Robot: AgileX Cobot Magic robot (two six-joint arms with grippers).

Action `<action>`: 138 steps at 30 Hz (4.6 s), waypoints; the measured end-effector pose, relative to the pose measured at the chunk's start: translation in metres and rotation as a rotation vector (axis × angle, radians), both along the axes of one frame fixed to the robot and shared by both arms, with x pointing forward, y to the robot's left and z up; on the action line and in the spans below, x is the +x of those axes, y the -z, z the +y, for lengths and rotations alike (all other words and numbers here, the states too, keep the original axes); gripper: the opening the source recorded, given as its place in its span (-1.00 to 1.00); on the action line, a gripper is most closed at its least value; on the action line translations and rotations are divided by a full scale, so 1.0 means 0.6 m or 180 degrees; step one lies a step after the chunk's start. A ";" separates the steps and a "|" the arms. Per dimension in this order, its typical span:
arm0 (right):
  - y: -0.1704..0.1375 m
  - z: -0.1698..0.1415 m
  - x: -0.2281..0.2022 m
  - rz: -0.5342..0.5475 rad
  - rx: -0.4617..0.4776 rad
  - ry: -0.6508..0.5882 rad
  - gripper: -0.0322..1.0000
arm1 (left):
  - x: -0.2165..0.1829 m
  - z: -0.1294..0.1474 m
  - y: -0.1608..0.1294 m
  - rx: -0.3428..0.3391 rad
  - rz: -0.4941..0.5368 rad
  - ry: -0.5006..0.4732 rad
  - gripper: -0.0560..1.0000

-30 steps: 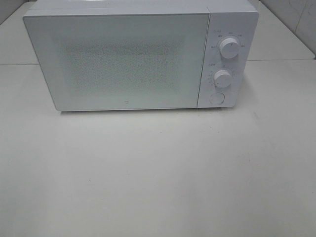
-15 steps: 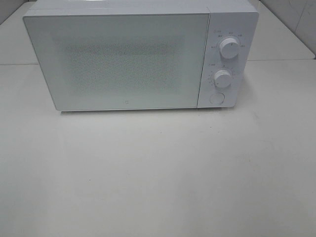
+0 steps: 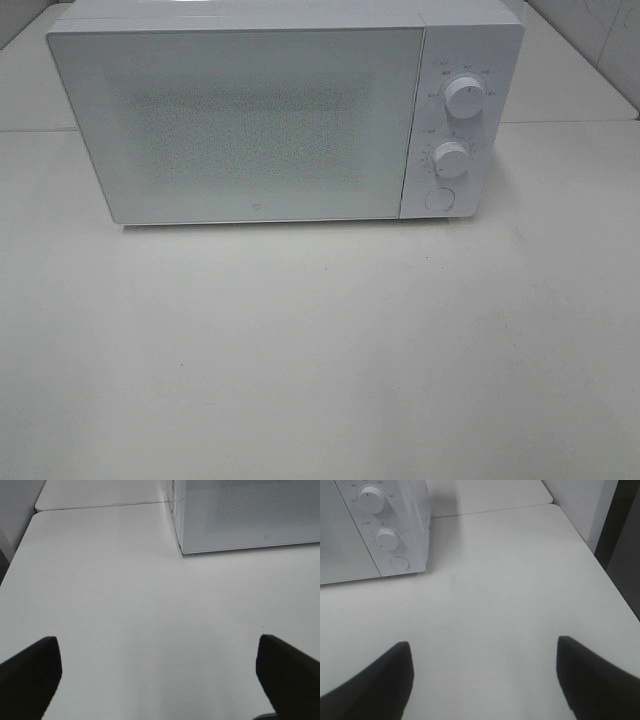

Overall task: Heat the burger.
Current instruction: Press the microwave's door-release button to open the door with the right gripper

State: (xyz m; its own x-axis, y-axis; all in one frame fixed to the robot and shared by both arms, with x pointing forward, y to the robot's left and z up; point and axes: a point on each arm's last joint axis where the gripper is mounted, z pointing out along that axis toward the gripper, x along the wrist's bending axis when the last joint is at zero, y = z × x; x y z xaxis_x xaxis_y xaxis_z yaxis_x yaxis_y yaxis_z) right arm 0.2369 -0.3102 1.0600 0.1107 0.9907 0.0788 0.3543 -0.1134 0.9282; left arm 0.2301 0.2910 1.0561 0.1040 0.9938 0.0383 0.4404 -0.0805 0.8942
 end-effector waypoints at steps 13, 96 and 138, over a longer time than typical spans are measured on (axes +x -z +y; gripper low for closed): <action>-0.043 0.005 0.049 -0.0120 -0.0030 -0.0069 0.53 | 0.000 0.000 0.000 0.0000 0.0000 0.0000 0.96; 0.142 0.059 0.330 -0.0076 0.0381 -0.0502 0.52 | 0.000 0.000 0.000 0.0000 0.0000 0.0000 0.96; 0.213 0.222 0.362 -0.0335 0.0308 -0.0132 0.42 | 0.000 0.000 0.000 0.0000 0.0000 0.0000 0.96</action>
State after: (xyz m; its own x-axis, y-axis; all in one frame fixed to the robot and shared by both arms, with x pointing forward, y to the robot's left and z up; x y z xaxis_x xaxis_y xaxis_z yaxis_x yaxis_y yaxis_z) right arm 0.4540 -0.1767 0.9324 0.0561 0.9815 0.1831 0.2617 -0.1914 0.9460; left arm 0.2301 0.2910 1.0561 0.1040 0.9938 0.0383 0.4404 -0.0805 0.8942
